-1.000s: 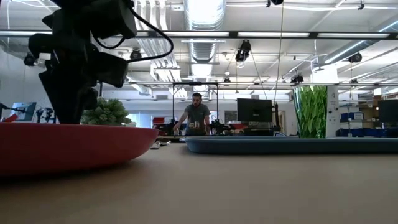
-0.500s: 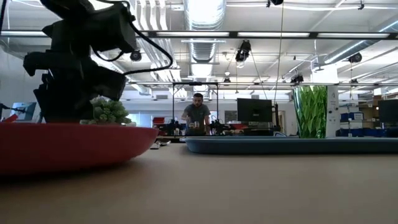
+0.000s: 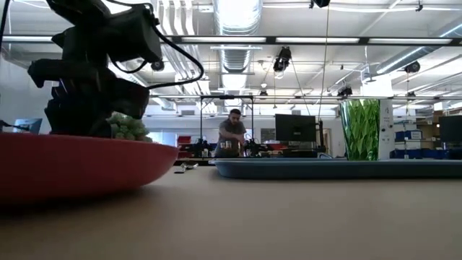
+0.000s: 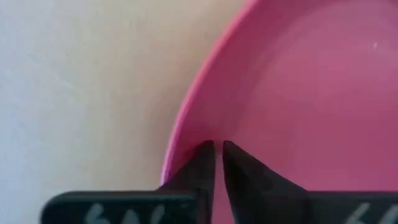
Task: Pick and place plate/cup/fork/spoon on tray
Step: Put the pink plate on the blue tray
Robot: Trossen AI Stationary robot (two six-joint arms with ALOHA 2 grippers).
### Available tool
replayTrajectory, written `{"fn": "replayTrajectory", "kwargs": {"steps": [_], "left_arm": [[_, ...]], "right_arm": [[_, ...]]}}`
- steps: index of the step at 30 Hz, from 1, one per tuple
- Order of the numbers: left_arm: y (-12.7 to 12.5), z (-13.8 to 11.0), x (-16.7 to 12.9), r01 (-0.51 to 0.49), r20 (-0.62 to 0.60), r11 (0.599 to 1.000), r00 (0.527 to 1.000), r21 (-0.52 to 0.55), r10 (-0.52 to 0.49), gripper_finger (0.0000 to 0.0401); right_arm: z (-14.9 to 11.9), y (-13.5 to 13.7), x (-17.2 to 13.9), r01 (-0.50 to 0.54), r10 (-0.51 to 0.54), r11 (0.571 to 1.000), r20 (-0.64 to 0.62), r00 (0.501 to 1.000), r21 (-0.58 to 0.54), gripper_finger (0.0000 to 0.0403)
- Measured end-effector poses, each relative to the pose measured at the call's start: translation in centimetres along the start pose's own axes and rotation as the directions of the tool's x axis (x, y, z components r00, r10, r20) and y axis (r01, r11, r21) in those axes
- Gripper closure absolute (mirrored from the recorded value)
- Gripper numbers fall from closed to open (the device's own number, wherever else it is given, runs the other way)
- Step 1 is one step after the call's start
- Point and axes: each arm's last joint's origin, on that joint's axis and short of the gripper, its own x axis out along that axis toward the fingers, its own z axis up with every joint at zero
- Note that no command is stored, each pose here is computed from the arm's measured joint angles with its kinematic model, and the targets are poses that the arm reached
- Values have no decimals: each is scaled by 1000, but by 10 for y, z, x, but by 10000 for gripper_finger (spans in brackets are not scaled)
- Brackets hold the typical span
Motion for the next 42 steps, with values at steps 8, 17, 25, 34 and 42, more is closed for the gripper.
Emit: {"fn": "replayTrajectory", "kwargs": {"steps": [8, 17, 25, 34, 42], "left_arm": [[-6, 10, -6, -25, 86, 999, 996, 22, 23, 401], [-21, 28, -27, -68, 188, 993, 981, 93, 50, 401], [-21, 26, -30, -73, 144, 990, 988, 118, 56, 401], [-19, 21, -32, -91, 85, 990, 993, 109, 82, 373], [-18, 20, -32, -95, 73, 992, 993, 83, 89, 276]], "right_arm": [[0, 0, 0, 0, 0, 1000, 0, 1000, 0, 305], [0, 0, 0, 2, -2, 1000, 0, 1000, 1, 305], [-1, -1, 0, 17, -17, 1000, -4, 1000, 6, 305], [-2, -1, 0, 19, -19, 1000, -10, 1000, 11, 305], [-2, -1, 0, 19, -19, 1000, -10, 1000, 11, 305]]}}
